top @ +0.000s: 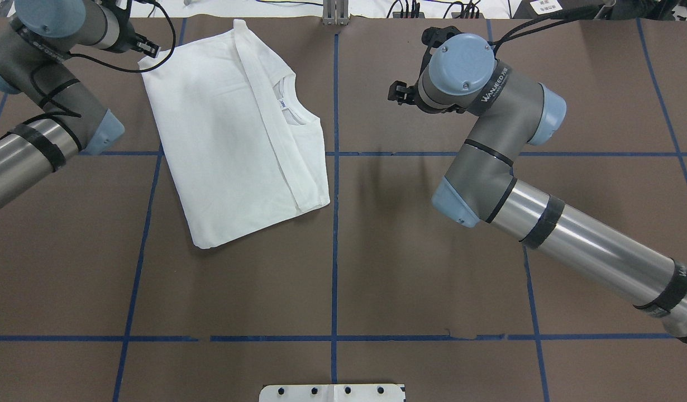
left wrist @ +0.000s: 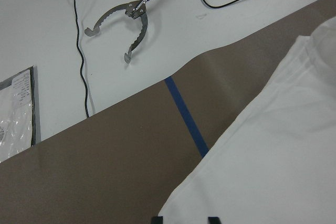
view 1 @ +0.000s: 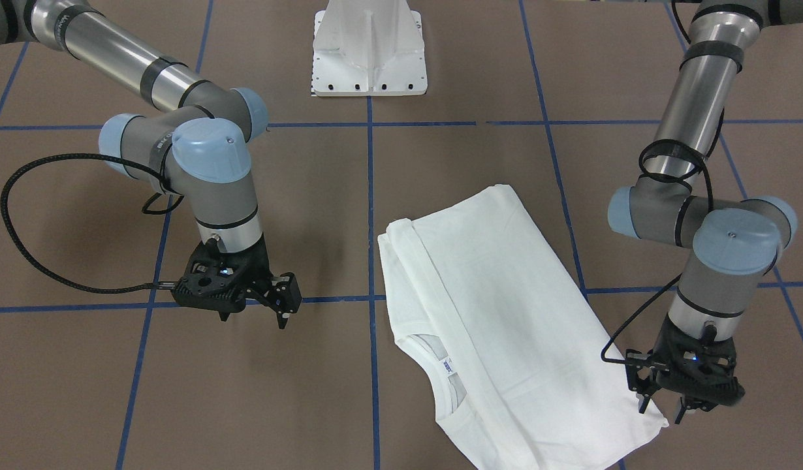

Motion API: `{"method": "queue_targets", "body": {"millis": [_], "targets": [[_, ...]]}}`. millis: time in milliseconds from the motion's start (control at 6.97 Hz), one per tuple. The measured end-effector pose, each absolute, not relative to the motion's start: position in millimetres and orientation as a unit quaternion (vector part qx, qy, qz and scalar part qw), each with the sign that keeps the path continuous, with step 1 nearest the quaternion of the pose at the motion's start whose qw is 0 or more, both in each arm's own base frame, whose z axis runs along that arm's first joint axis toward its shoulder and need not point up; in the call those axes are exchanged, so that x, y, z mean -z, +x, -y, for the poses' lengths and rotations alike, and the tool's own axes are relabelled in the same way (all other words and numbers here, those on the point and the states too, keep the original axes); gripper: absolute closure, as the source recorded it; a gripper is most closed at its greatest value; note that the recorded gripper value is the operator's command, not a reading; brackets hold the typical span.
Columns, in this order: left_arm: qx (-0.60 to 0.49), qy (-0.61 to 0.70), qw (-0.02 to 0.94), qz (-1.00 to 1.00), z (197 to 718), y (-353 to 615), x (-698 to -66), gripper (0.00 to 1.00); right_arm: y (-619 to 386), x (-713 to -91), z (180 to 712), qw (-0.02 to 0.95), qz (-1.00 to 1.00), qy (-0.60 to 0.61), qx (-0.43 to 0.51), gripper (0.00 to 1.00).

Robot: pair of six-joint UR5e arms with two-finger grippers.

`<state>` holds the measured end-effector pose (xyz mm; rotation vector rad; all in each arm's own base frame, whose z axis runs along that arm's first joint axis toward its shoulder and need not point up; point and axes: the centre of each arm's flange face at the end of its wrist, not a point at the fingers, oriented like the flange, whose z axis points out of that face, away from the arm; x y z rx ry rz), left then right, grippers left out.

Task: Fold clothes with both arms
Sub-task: 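Push the folded shirt with the left gripper, rotating it upright, then lower the right gripper onto the shirt near the collar and drag it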

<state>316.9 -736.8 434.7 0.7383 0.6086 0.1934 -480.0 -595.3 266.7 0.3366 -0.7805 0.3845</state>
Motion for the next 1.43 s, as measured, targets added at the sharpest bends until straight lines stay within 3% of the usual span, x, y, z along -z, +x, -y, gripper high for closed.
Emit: {"method": "queue_targets", "body": {"millis": [287,1004,1434], "targets": [[-0.094,0.365,0.875,-0.305,721.2,308.1,-430.2,0.0,-534.9,-233.2,592.4,0.88,0.396,0.174,-0.197,0.04],[-0.1,0.37,0.864,-0.326,703.4,301.9,-444.0,0.0,-663.1,-191.7,599.3,0.861,0.418,0.209,-0.201,0.38],[-0.1,0.37,0.864,-0.326,702.7,301.6,-445.4,0.0,-680.9,-194.5,589.2,0.861,0.418,0.213,-0.197,0.43]]}}
